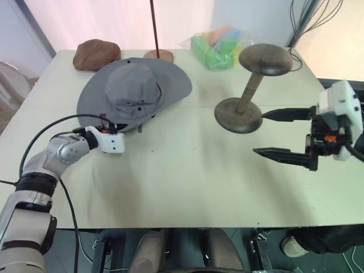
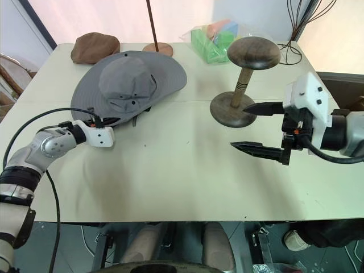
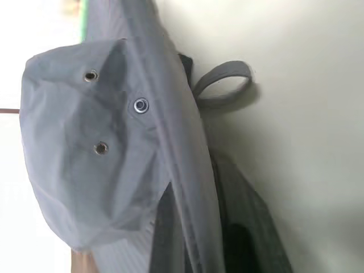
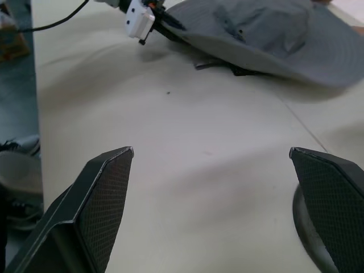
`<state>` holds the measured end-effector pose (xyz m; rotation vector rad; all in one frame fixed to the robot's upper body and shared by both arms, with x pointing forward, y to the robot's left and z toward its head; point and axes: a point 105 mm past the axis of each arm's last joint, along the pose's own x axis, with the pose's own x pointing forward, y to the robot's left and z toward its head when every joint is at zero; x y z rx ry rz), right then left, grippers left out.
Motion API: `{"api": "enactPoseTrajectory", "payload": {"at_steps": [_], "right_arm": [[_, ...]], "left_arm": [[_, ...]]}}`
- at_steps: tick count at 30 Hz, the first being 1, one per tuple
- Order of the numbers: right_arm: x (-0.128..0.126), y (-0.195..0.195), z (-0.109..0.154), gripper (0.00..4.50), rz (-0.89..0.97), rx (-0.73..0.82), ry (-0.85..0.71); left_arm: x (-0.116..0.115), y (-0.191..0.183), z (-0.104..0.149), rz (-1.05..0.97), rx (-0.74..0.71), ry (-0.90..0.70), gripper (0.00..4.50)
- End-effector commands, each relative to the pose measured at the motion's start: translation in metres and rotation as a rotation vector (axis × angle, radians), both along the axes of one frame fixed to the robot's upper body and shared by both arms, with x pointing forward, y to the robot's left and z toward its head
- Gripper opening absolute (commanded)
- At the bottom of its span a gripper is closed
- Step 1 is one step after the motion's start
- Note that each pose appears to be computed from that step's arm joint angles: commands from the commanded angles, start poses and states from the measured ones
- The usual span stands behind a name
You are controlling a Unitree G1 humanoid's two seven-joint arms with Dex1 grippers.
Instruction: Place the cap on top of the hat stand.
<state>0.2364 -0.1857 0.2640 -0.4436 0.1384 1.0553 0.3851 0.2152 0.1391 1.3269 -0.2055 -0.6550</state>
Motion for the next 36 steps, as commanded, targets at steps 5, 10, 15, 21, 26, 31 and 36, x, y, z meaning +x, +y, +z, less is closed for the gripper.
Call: {"api": "enactPoseTrajectory", "payload": {"at_steps": [5, 10, 15, 21, 26, 31, 36], "right_arm": [[-0.005, -0.027, 0.029, 4.5, -0.091, 0.0, -0.132], [-0.003, -0.056, 0.051, 4.5, -0.207, 0.0, -0.213], [-0.008, -0.082, 0.069, 4.5, -0.308, 0.04, -0.265], [-0.018, -0.109, 0.071, 4.5, -0.437, 0.071, -0.287], [-0.03, -0.121, 0.069, 4.5, -0.508, 0.112, -0.29], [-0.038, -0.131, 0.059, 4.5, -0.57, 0.118, -0.27], [-0.042, -0.134, 0.05, 4.5, -0.595, 0.133, -0.248]], "left_arm": [[0.014, -0.028, 0.121, -0.1, -0.389, -0.077, 0.03], [0.002, -0.079, 0.195, -0.301, -0.387, -0.209, 0.03], [-0.017, -0.138, 0.243, -0.498, -0.355, -0.356, 0.03], [-0.045, -0.197, 0.23, -0.743, 0.017, -0.592, 0.03], [-0.036, -0.218, 0.189, -0.798, 0.205, -0.634, 0.03], [-0.019, -0.224, 0.144, -0.805, 0.402, -0.698, 0.03], [-0.009, -0.233, 0.135, -0.826, 0.518, -0.869, 0.03]]}}
